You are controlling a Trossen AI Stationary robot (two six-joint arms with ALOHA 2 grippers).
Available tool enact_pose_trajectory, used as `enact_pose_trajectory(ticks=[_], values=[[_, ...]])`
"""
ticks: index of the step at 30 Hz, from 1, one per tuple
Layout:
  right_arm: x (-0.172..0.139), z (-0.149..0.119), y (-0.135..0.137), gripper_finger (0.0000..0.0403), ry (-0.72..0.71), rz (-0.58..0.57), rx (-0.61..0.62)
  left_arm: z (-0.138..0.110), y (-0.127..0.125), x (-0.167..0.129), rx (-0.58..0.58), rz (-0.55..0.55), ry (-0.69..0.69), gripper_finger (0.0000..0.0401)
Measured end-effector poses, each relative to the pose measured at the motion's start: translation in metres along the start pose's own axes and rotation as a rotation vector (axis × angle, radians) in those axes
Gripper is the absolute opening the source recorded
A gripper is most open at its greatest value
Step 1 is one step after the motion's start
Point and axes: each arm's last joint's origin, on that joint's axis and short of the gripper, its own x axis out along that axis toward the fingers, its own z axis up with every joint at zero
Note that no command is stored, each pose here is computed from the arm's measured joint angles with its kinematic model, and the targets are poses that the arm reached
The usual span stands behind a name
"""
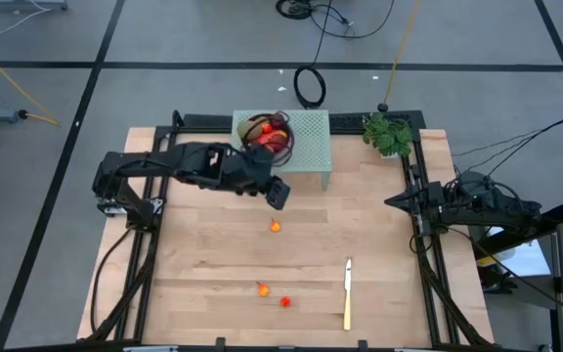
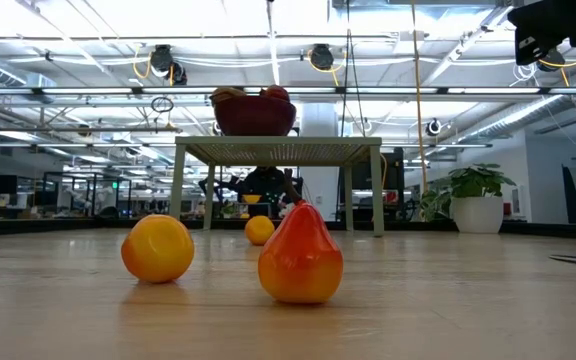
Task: Pick & Place Fruit
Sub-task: Put the orange peach in the red strainer bowl on the shelf
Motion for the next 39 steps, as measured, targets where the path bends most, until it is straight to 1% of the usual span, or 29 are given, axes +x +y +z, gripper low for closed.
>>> enact_pose_trajectory(ticks=[3, 6, 9, 13, 17, 20, 28, 34, 39], values=[[0.000, 0.000, 0.000, 0.0000, 0.000, 0.000, 0.000, -0.007, -0.005, 0.001, -0.031, 0.014, -0.005, 0.0195], [0.000, 0.000, 0.000, 0.0000, 0.001, 0.000, 0.000, -0.015, -0.010, 0.009, -0.056, 0.031, 0.008, 0.0195], [0.000, 0.000, 0.000, 0.0000, 0.000, 0.000, 0.000, -0.025, -0.014, 0.027, -0.071, 0.068, 0.047, 0.0195], [0.000, 0.000, 0.000, 0.0000, 0.003, 0.002, 0.000, -0.039, -0.014, 0.056, -0.079, 0.162, 0.114, 0.0195], [0.000, 0.000, 0.000, 0.0000, 0.000, 0.004, 0.002, -0.045, -0.010, 0.083, -0.113, 0.219, 0.196, 0.0195], [0.000, 0.000, 0.000, 0.0000, 0.000, 0.004, 0.000, -0.051, -0.006, 0.105, -0.116, 0.266, 0.266, 0.0195], [0.000, 0.000, 0.000, 0.0000, 0.001, 0.004, 0.000, -0.066, 0.004, 0.152, -0.141, 0.355, 0.370, 0.0195], [0.000, 0.000, 0.000, 0.0000, 0.000, 0.004, 0.000, -0.072, 0.015, 0.179, -0.143, 0.401, 0.433, 0.0195], [0.000, 0.000, 0.000, 0.0000, 0.000, 0.004, 0.000, -0.081, 0.026, 0.190, -0.140, 0.457, 0.464, 0.0196]])
